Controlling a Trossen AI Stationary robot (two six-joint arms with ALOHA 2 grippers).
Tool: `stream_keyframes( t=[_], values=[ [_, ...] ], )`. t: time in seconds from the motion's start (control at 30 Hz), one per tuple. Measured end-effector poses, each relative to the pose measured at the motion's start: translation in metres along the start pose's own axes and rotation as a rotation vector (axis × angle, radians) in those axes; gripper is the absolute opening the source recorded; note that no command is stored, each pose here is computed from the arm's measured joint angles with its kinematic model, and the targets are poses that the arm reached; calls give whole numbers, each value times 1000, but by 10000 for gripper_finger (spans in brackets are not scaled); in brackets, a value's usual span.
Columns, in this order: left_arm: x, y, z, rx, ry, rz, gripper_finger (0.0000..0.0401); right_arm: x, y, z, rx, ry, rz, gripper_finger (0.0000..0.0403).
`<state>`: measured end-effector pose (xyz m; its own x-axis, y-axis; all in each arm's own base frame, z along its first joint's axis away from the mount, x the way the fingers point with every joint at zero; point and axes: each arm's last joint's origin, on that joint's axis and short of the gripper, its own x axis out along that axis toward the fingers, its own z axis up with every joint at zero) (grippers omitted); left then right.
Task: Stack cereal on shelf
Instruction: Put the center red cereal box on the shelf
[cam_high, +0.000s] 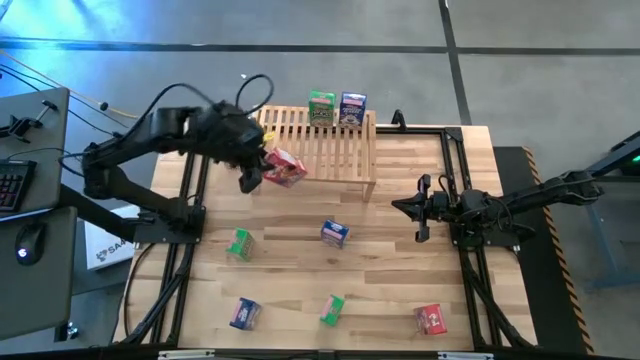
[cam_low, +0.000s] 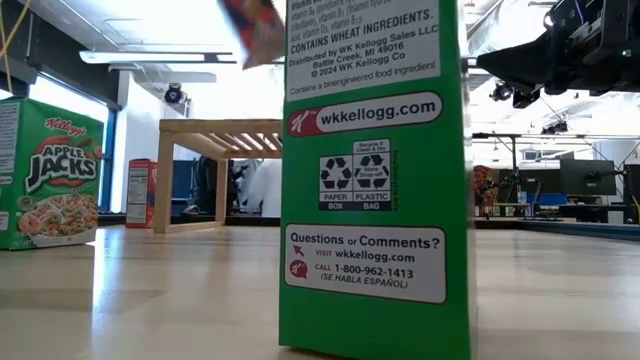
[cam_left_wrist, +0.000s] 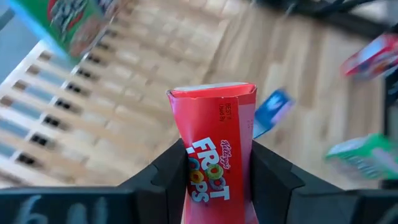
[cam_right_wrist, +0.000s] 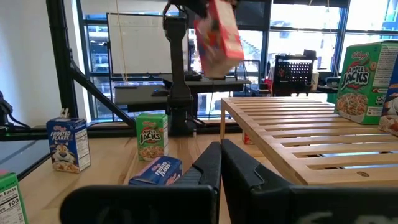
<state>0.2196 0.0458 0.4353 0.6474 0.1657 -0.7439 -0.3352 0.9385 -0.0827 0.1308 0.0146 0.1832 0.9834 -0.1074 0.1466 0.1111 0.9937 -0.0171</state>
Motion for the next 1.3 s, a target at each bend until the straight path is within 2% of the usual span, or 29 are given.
stream_keyframes(
  t=[0.17,0.37,0.57,0.77,1.13,1.3],
  values=[
    [26,24,4,59,137,42,126,0,0,0,0,0,0,0],
    [51,46,10,154,212,73,126,0,0,0,0,0,0,0],
    [65,68,19,260,210,202,126,0,0,0,0,0,0,0],
    [70,81,33,336,204,268,126,0,0,0,0,0,0,0],
    [96,110,53,398,270,367,127,0,0,0,0,0,0,0],
    [99,110,55,418,288,398,150,0,0,0,0,0,0,0]
  ],
)
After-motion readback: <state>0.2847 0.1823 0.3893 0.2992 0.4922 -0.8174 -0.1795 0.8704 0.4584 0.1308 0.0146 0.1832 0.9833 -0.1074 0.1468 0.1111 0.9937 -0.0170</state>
